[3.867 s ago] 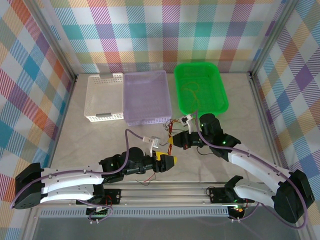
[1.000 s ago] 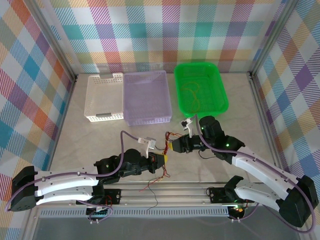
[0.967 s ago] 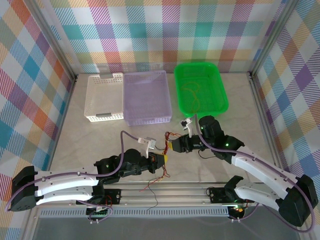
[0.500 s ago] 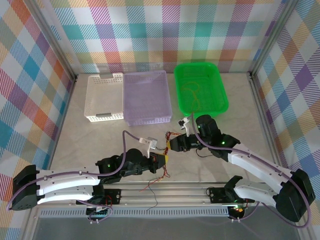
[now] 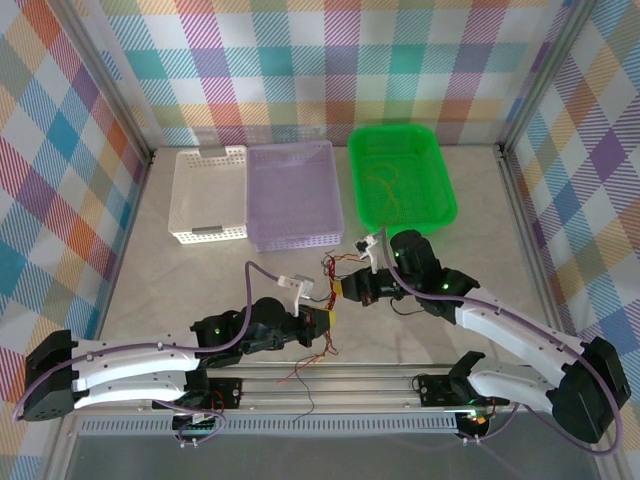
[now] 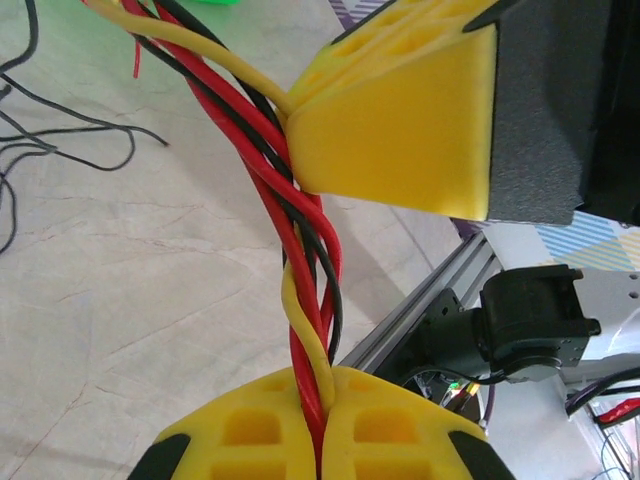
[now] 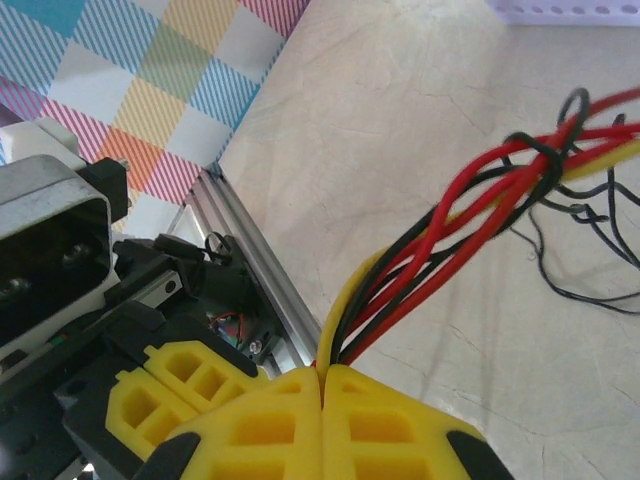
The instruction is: Untangle the cables
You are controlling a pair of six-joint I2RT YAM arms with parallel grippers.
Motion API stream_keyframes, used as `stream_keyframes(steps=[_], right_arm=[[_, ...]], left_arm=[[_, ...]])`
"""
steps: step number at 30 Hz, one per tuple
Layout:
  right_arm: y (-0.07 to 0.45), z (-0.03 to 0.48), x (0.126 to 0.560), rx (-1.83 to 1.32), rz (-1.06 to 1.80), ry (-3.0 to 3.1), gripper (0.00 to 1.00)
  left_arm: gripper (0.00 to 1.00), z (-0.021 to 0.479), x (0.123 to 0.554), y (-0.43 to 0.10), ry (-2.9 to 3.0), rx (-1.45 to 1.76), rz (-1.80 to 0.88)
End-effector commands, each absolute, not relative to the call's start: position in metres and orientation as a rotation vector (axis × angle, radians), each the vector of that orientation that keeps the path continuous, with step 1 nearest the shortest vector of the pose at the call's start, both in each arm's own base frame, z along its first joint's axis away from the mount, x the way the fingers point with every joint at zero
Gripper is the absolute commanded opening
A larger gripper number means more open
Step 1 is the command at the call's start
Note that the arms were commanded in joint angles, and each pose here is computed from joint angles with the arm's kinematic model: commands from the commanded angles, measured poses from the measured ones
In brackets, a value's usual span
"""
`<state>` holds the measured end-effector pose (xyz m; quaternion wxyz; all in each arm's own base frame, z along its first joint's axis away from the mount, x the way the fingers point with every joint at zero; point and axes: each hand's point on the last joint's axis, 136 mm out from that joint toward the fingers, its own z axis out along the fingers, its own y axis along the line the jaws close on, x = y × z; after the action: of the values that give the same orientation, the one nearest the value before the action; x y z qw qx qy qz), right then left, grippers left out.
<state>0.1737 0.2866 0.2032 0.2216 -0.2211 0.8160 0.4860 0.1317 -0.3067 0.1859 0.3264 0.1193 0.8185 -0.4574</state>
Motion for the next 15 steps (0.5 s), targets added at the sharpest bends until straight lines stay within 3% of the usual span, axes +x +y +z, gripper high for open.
stream_keyframes(steps=[1,15], right_arm=[[0.27,0.197,0.187,-0.541,1.175,2.283,0.0],[0.245,0.195,0.198,-0.438,1.114,2.276,0.0]], left_arm=[[0.0,0.207,0.135,-0.298,2.076,0.285,-1.202],[0.0,0.218,0.139,-0.257,2.007,0.159,-1.185]])
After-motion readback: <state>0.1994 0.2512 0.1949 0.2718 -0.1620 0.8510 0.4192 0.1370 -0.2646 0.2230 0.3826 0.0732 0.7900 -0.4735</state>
